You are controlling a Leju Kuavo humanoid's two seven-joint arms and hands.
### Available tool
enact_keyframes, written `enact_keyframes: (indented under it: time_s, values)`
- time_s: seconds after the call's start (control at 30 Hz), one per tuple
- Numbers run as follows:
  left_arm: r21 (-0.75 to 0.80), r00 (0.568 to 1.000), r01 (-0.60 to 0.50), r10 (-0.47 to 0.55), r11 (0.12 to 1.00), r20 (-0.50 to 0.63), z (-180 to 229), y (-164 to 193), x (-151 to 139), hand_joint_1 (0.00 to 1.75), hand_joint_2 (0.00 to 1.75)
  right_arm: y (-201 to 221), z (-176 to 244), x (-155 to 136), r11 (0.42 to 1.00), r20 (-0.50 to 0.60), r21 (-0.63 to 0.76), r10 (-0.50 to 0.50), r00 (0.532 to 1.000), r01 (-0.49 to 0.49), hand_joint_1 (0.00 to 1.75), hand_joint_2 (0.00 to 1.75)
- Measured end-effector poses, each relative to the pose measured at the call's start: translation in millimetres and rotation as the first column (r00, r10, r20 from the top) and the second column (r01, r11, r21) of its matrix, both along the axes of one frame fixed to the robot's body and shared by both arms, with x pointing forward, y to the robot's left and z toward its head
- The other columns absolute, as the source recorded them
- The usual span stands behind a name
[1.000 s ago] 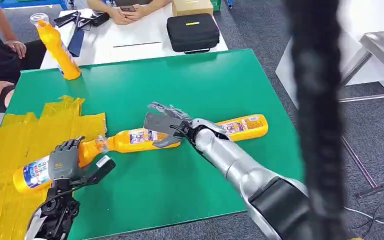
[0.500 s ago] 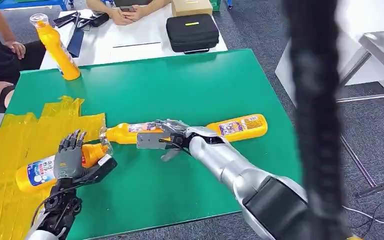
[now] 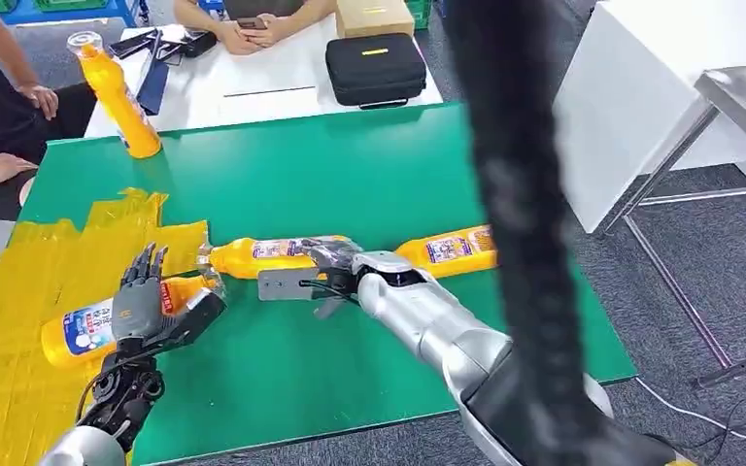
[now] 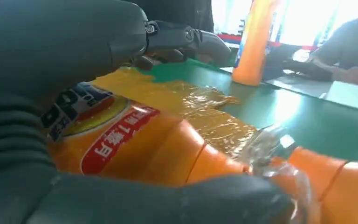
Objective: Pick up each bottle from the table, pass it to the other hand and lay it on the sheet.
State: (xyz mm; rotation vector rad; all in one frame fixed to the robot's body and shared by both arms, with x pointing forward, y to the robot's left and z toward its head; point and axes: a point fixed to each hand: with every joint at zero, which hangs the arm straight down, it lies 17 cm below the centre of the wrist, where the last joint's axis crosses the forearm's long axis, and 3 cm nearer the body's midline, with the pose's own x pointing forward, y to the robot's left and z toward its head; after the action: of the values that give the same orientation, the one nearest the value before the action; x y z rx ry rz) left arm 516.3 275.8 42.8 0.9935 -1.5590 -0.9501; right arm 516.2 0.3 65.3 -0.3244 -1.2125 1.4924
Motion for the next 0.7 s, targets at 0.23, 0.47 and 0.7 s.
enact_keyframes:
  time_s: [0.23, 0.47, 0.7]
  values:
    - [-0.167, 0.994, 0.105, -0.101, 0.980, 0.034, 9.2, -37.9, -2.7, 0.00, 0.00, -3.2, 2.5, 5.7, 0.999, 0.032, -0.031, -0.036, 0.999, 0.037, 0.00, 1.75]
    - [-0.430, 0.995, 0.089, -0.064, 0.898, 0.073, 24.4, -50.1, -2.7, 0.00, 0.00, -21.0, -1.2, 14.5, 0.990, 0.086, -0.101, -0.090, 0.992, 0.098, 0.00, 1.75]
    - [-0.489, 0.992, 0.102, -0.049, 0.866, 0.119, 28.9, -60.7, -16.1, 0.00, 0.00, -4.1, 90.0, 41.3, 0.961, 0.379, 0.277, -0.128, 0.916, 0.020, 0.00, 1.75]
